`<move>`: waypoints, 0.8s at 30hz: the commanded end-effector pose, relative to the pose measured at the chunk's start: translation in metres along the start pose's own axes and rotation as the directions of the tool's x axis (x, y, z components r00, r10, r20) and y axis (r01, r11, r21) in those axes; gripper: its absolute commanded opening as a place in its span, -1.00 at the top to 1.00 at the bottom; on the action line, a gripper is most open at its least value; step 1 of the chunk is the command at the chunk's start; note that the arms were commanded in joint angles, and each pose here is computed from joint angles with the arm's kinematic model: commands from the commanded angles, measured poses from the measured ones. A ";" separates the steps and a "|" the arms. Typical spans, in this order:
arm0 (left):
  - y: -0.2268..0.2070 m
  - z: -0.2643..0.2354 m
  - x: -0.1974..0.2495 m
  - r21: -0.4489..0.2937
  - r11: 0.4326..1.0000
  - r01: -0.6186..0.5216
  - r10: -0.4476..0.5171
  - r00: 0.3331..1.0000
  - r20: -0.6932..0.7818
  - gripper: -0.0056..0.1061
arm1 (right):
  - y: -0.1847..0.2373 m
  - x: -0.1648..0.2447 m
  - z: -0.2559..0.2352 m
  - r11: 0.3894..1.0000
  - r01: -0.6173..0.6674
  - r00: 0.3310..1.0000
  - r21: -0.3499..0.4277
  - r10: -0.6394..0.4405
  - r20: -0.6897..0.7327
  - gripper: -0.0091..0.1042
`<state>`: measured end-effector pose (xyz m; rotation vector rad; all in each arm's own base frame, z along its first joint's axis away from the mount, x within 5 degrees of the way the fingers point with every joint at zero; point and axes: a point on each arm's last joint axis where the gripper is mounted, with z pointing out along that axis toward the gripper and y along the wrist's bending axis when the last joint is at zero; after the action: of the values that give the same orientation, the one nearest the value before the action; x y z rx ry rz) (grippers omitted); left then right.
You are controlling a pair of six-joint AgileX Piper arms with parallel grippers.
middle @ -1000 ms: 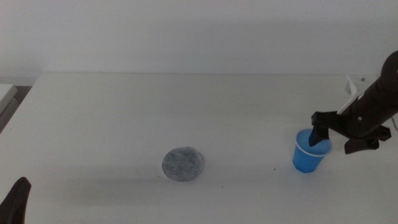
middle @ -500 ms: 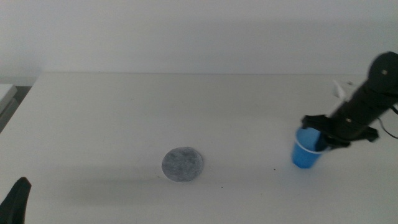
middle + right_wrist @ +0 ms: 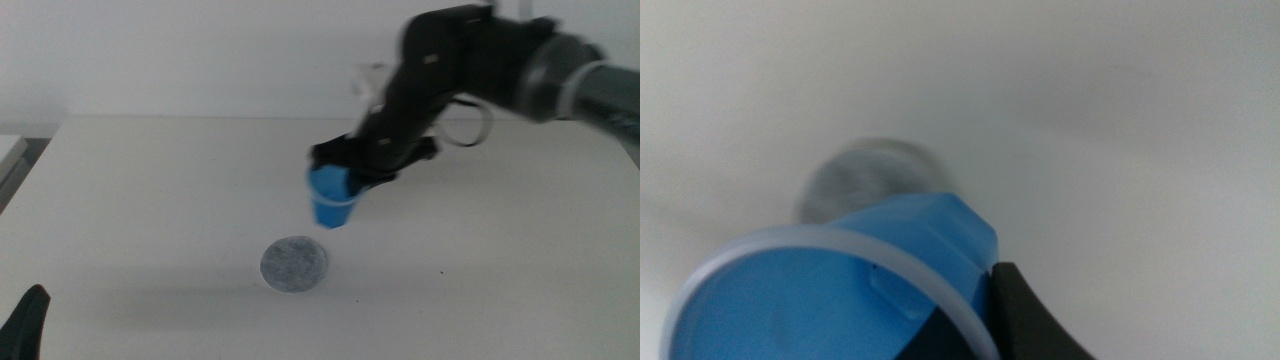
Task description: Place an empty cup on a cup mat.
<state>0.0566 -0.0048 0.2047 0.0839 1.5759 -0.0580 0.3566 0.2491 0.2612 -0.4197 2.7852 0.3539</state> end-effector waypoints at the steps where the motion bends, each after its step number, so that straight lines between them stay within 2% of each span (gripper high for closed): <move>1: 0.000 0.000 -0.001 0.002 1.000 0.005 -0.005 1.000 0.009 -0.78 | 0.021 -0.001 0.009 0.999 0.034 0.999 0.000 -0.034 -0.018 0.88; 8: 0.000 0.000 -0.001 0.002 1.000 0.005 -0.005 1.000 0.009 -0.78 | 0.052 0.008 0.042 0.996 0.084 0.994 -0.011 -0.084 -0.070 0.88; 24: 0.000 0.000 -0.001 0.002 1.000 0.005 -0.005 1.000 0.009 -0.78 | 0.050 0.006 0.075 0.995 0.096 0.994 0.013 -0.096 -0.052 0.87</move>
<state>0.0566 -0.0048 0.2047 0.0839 1.5759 -0.0580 0.3529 0.3144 0.1997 -0.5656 2.8135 0.3126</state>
